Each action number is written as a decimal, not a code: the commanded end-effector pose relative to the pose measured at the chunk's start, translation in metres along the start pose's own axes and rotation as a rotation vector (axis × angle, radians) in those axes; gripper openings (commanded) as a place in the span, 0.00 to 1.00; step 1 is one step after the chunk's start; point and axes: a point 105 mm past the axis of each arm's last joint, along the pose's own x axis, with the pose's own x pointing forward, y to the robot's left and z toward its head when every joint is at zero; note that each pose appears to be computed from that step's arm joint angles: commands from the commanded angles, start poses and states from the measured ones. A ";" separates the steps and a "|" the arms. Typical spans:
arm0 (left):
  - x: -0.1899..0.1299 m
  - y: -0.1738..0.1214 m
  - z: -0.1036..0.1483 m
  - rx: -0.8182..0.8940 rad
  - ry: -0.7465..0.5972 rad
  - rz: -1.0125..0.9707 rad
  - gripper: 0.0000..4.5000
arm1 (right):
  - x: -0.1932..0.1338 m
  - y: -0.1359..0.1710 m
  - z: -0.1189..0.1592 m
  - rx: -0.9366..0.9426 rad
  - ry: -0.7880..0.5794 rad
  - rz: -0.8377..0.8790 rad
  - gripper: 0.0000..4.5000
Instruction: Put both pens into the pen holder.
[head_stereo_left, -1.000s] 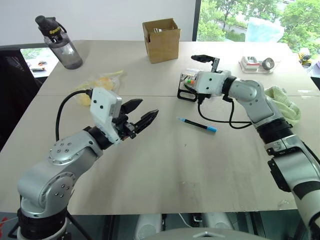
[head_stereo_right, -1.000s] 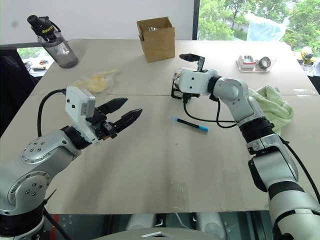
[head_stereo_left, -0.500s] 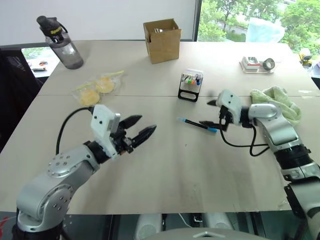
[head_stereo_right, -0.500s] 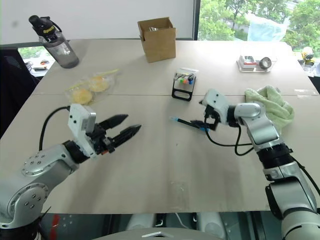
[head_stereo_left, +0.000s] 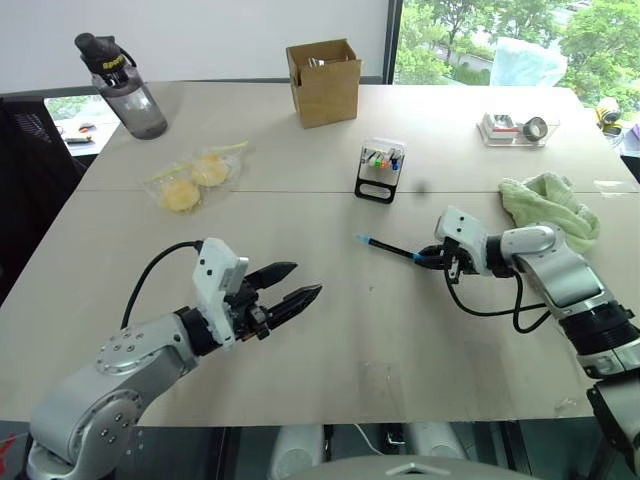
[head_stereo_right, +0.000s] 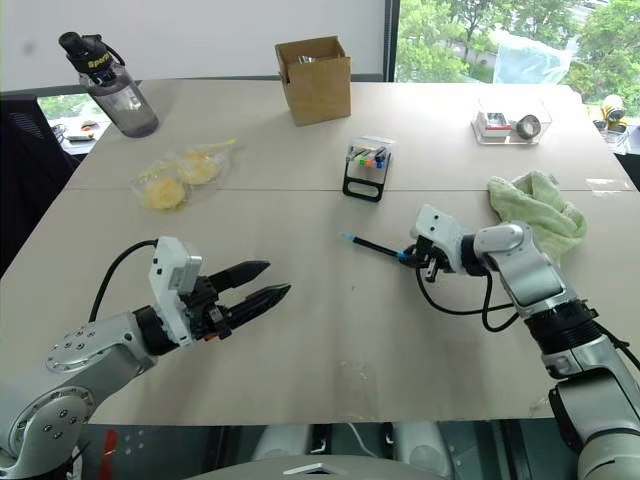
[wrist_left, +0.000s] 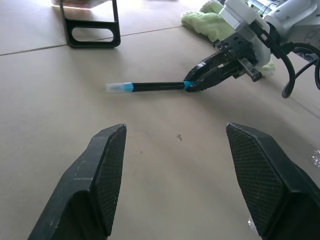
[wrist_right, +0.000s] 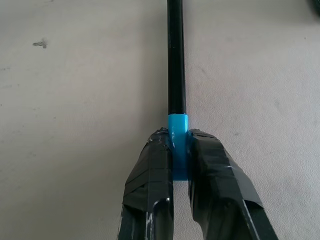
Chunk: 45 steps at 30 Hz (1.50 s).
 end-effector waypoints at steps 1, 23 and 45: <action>0.002 0.005 0.012 -0.040 -0.089 0.039 0.72 | -0.005 -0.001 0.010 -0.003 -0.061 -0.020 0.01; 0.017 0.002 0.073 -0.650 -0.667 -0.035 0.72 | -0.021 0.061 0.111 0.090 -0.630 0.281 0.01; 0.039 -0.009 0.046 -0.259 -0.317 -0.067 0.00 | -0.017 0.078 0.082 0.227 -0.308 0.414 0.50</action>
